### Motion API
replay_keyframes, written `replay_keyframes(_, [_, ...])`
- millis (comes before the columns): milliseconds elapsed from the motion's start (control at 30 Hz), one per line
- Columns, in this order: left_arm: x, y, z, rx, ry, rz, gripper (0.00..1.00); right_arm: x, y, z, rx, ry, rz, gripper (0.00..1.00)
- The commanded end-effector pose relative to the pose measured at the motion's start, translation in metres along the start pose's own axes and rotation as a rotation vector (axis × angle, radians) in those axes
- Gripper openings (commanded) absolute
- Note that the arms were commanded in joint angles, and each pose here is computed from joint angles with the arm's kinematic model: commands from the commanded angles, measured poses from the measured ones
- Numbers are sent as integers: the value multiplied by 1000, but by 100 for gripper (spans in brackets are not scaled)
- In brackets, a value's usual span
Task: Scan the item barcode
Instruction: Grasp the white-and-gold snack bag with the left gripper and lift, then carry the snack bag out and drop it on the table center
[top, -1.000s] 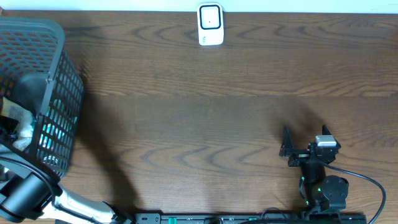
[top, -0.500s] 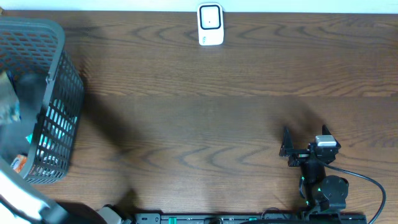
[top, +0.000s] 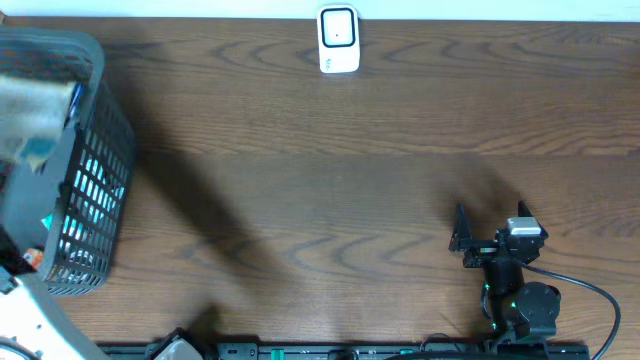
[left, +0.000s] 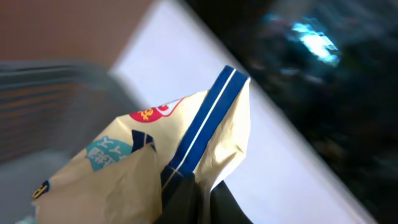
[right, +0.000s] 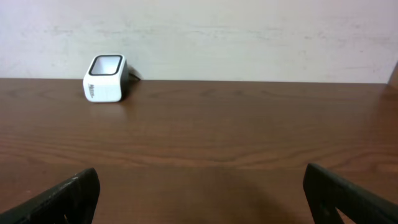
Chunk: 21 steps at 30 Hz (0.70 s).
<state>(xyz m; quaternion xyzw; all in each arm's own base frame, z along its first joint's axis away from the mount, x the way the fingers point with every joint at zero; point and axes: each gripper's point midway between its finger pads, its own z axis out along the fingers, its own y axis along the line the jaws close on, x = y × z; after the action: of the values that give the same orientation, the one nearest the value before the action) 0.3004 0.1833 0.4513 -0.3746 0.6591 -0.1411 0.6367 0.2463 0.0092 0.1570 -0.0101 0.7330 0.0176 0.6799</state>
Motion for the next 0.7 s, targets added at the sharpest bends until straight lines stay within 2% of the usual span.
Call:
replay_keyframes(0, [19, -65, -21, 230, 71, 16, 7, 1, -1, 0, 4, 1, 10, 99])
replay_keyframes(133, [46, -98, -28, 326, 152, 31, 7, 1, -1, 0, 4, 1, 10, 99])
replay_keyframes(300, [98, -128, -22, 414, 328, 28, 7, 1, -1, 0, 4, 1, 10, 99])
replay_keyframes(500, [193, -169, -8, 522, 620, 69, 7, 1, -1, 0, 4, 1, 10, 99])
replay_keyframes(667, [298, -193, 1, 596, 861, 205, 7, 1, -1, 0, 4, 1, 10, 99])
